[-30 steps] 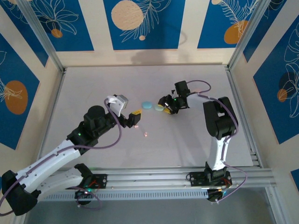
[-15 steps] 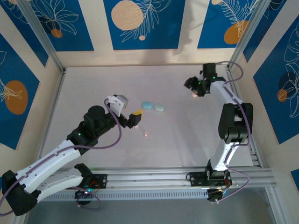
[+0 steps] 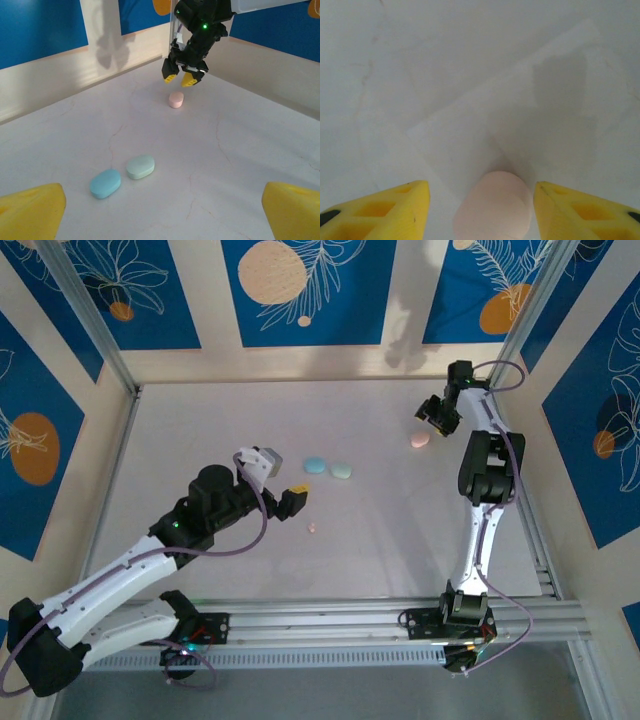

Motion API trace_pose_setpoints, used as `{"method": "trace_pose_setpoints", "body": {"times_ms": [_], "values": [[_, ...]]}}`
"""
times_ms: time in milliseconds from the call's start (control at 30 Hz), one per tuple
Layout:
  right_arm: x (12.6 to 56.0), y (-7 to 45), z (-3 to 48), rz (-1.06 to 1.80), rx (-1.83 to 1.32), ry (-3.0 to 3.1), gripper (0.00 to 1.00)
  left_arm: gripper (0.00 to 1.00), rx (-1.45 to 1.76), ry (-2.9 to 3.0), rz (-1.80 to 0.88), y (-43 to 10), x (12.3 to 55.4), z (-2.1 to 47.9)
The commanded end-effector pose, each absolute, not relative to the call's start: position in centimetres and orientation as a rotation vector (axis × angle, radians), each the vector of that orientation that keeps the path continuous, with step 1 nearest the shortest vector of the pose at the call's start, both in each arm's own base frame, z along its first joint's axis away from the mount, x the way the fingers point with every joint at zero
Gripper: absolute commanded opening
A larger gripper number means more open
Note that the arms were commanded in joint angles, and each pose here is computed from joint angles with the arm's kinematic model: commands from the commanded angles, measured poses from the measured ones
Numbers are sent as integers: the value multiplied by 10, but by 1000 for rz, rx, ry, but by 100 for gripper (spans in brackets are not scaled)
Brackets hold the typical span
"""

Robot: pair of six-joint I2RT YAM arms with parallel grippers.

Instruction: Insert the wireless bluetooth earbuds into the charging case

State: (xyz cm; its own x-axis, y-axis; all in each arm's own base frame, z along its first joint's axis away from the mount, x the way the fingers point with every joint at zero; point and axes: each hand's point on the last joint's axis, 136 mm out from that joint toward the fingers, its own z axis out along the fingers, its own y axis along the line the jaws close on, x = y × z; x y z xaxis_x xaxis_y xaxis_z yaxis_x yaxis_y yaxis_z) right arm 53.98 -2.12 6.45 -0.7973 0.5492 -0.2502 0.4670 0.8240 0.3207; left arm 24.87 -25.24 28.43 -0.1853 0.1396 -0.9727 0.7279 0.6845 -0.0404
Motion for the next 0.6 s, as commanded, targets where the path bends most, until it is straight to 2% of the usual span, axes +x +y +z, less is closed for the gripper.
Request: {"method": "trace_pose_setpoints", "body": {"times_ms": [0,567], "values": [[524,-18,66,231,796,2735,60,100,706,1687,-606,-254,251,293],[515,-10,40,134,799,2833,63,100,693,1685,-603,-250,249,297]]}}
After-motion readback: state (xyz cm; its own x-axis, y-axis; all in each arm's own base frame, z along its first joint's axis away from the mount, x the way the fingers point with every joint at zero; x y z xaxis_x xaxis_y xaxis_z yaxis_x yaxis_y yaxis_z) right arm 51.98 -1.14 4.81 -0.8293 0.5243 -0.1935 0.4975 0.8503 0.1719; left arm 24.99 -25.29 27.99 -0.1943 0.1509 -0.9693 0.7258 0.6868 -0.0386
